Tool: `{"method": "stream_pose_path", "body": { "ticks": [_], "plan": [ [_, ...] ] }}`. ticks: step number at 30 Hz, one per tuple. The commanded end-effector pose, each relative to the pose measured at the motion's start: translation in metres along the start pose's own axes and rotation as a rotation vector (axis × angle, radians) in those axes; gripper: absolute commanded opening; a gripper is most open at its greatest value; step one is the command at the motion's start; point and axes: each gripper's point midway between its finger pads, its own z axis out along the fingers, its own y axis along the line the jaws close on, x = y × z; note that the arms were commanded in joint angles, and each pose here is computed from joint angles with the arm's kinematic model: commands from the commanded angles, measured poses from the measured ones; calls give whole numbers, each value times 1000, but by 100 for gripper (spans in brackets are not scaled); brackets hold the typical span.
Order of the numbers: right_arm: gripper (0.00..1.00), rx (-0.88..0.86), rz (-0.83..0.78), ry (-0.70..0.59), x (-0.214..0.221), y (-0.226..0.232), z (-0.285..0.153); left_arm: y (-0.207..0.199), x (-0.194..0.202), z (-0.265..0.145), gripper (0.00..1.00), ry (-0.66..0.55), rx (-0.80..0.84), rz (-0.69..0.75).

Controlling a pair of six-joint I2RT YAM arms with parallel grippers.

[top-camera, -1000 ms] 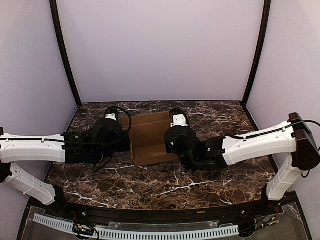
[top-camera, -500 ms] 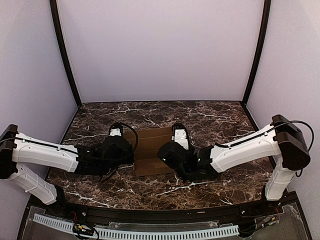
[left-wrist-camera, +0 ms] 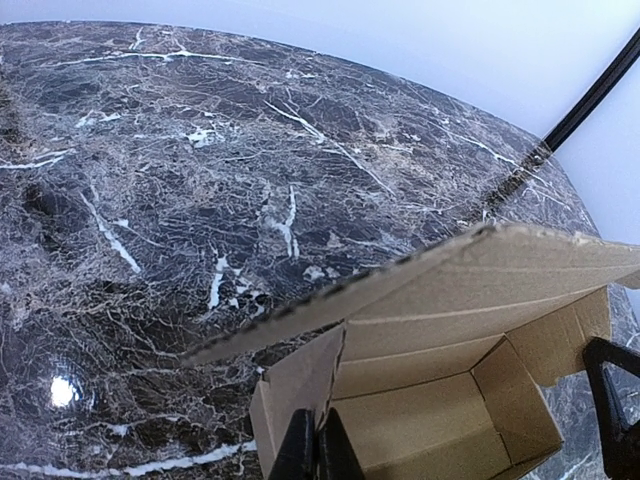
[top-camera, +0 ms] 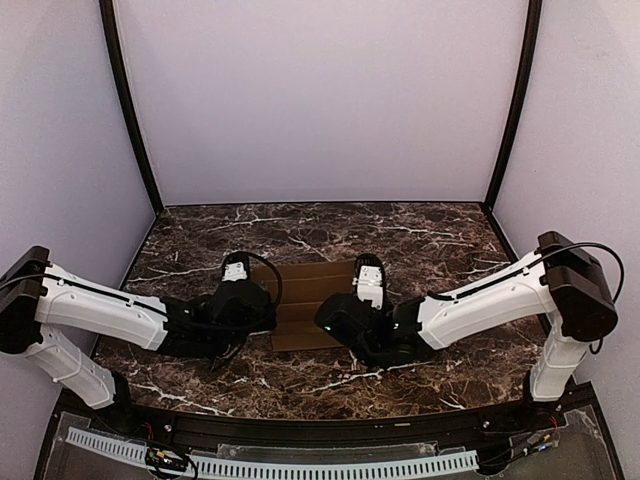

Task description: Fold the paper box

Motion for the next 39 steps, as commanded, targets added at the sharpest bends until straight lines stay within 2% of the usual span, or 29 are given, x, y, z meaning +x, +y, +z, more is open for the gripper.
{"method": "stream_pose_path", "body": {
  "ticks": [1,19,39],
  "plan": [
    [0,56,-49,20,20,-14,1,15,20,0,1,43,-50,28],
    [0,52,-77,46,44,-7,-11,12,41,-4,1,93,-31,-25],
    [0,124,-102,100,69,-32,-20,17,85,-7,1,183,4,-38]
  ]
}}
